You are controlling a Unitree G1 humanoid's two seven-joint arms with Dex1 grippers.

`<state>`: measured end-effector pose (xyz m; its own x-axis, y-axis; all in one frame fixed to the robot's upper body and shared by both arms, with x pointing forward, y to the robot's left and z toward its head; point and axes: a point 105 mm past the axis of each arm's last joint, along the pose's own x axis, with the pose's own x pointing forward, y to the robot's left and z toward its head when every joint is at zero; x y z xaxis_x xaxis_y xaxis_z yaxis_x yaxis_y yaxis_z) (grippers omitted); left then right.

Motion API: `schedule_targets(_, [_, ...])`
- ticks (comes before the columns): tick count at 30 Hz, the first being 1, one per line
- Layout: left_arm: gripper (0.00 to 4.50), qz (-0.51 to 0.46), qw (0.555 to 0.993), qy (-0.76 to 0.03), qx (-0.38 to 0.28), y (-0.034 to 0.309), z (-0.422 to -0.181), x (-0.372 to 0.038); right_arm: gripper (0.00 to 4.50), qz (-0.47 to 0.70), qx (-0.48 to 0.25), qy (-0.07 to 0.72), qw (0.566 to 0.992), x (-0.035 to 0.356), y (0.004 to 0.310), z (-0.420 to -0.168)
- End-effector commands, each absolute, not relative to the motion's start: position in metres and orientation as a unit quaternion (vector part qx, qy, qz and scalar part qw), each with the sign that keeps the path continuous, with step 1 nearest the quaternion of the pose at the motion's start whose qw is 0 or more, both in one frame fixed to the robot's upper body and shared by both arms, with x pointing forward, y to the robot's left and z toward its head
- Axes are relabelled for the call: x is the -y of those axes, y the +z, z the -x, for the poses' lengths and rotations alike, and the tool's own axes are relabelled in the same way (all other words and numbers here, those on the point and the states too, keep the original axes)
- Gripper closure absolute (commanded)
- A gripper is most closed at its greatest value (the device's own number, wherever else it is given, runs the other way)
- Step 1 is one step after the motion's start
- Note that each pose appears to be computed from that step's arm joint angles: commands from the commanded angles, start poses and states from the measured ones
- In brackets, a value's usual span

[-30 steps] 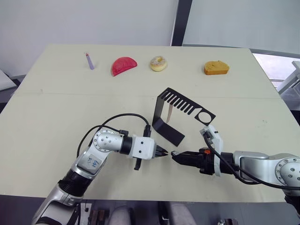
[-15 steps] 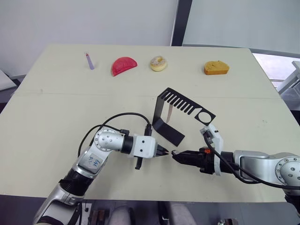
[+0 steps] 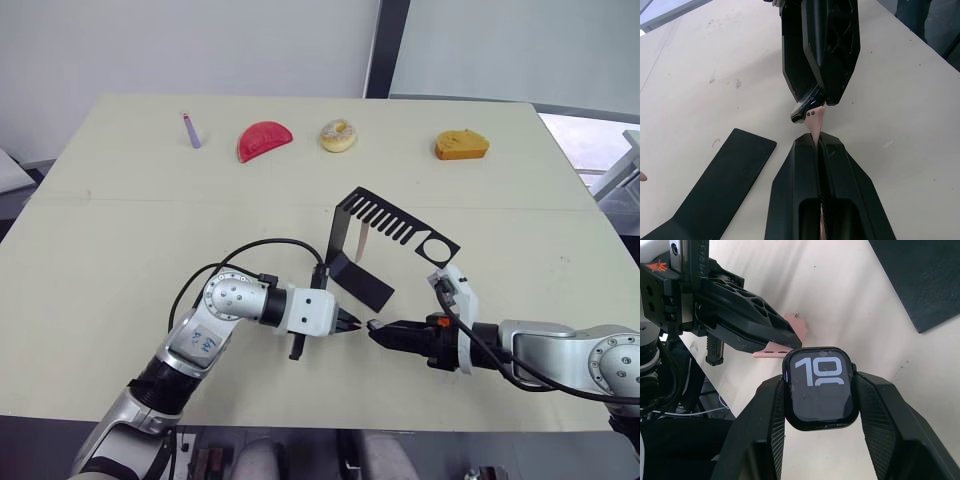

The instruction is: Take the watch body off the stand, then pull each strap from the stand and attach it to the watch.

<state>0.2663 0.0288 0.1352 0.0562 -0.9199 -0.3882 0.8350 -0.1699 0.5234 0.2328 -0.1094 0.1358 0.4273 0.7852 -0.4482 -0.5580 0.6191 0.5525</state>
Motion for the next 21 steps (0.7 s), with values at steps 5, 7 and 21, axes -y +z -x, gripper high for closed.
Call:
schedule_targets(5, [4.50,-0.345,0.624,-0.694,0.099,0.1449,-0.2582,-0.0144,2.90,-0.156,-0.335,0.469,0.803,0.0893,0.1480,-0.2138])
schedule_targets(7, [4.50,-0.345,0.623,-0.695,0.098,0.1442,-0.2582,-0.0141,2.90,-0.155,-0.335,0.469,0.803,0.0892,0.1481,-0.2135])
schedule_targets(21, [4.50,-0.346,0.623,-0.695,0.098,0.1435,-0.2596,-0.0110,2.90,-0.149,-0.334,0.471,0.803,0.0897,0.1490,-0.2129])
